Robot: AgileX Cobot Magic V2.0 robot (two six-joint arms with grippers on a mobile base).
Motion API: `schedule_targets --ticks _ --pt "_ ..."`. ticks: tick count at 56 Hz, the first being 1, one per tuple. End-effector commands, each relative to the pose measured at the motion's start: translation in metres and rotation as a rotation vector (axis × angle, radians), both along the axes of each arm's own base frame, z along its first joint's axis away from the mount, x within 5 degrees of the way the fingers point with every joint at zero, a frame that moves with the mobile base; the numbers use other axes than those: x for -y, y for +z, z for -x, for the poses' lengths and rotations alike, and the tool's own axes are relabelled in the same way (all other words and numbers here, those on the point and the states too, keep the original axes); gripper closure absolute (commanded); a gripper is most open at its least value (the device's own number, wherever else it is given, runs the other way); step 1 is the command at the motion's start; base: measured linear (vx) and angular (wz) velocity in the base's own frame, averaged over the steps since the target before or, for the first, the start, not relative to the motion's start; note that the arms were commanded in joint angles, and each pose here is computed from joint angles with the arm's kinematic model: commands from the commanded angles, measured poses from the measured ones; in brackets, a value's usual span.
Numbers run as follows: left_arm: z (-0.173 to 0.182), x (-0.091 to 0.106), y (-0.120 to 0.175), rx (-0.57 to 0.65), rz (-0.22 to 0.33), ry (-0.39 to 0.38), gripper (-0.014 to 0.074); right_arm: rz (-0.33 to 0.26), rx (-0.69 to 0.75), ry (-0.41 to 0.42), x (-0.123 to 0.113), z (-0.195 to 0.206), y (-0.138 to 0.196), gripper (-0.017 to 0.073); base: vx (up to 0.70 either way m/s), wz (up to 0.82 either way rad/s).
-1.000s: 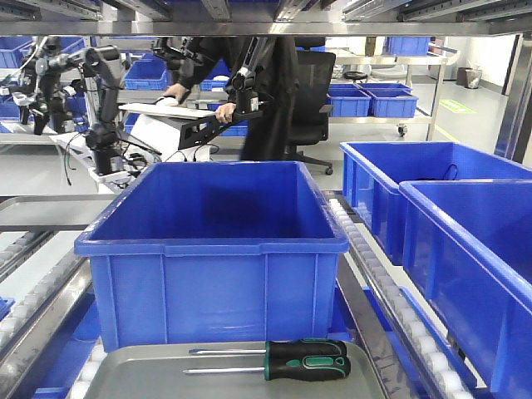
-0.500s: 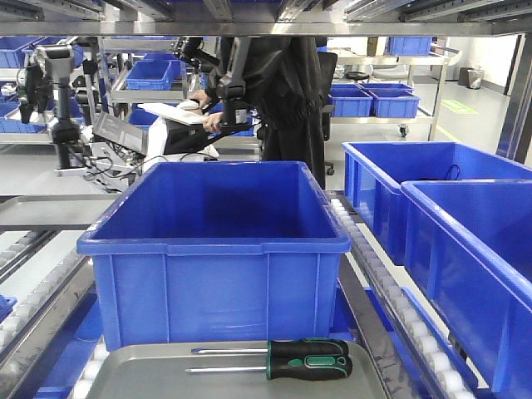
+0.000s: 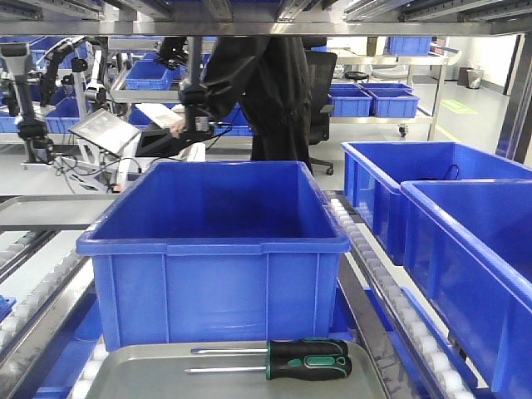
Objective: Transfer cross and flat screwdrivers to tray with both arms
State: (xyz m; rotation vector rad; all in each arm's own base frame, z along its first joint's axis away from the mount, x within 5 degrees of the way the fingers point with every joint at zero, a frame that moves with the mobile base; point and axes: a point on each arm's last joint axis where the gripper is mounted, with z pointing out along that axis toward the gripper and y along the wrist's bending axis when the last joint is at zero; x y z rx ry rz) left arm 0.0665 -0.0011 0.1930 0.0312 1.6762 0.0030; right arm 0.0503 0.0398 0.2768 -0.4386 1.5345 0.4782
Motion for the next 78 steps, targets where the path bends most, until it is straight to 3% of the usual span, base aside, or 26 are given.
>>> schedule_targets --ticks 1,25,28,31,35,41,45,49,56,60,78 --pt "-0.001 0.0 0.015 0.097 0.011 0.002 0.0591 -0.038 0.042 -0.036 0.003 -0.001 0.013 0.0567 0.0 0.0" --pt "-0.001 0.0 0.015 0.097 0.011 0.002 0.0591 -0.03 0.047 -0.038 0.003 -0.001 0.013 0.0567 0.0 0.0" --pt "-0.001 0.0 0.015 0.097 0.011 0.002 0.0591 0.02 0.066 -0.046 0.004 -0.002 0.012 0.0567 0.0 0.0" --pt "-0.001 0.0 0.015 0.097 0.011 0.002 0.0591 0.114 0.082 -0.069 0.005 -0.003 0.008 0.0567 0.0 0.0" --pt "-0.001 0.0 0.015 0.097 0.011 0.002 0.0591 0.143 0.032 -0.138 0.01 -0.006 0.003 0.0567 0.0 0.0" --pt "-0.001 0.0 0.015 0.097 0.011 0.002 0.0591 0.118 -0.035 -0.347 0.024 -0.013 -0.014 0.0567 0.0 0.0" --pt "-0.001 0.0 0.015 0.097 0.011 0.002 0.0591 0.033 -0.057 -0.474 0.033 -0.013 -0.032 0.0567 0.0 0.0" --pt "-0.001 0.0 0.015 0.097 0.011 0.002 0.0591 -0.021 -0.016 -0.541 0.037 -0.011 -0.053 0.0567 0.0 0.0" --pt "-0.001 0.0 0.015 0.097 0.011 0.002 0.0591 -0.082 0.034 -0.556 0.038 -0.006 -0.077 0.0567 0.0 0.0" --pt "-0.001 0.0 0.015 0.097 0.011 0.002 0.0591 -0.038 0.02 -0.553 0.038 -0.007 -0.079 0.0567 0.0 0.0" --pt "-0.001 0.0 0.015 0.097 0.011 0.002 0.0591 -0.043 0.004 -0.554 0.038 -0.006 -0.08 0.0567 0.0 0.0"
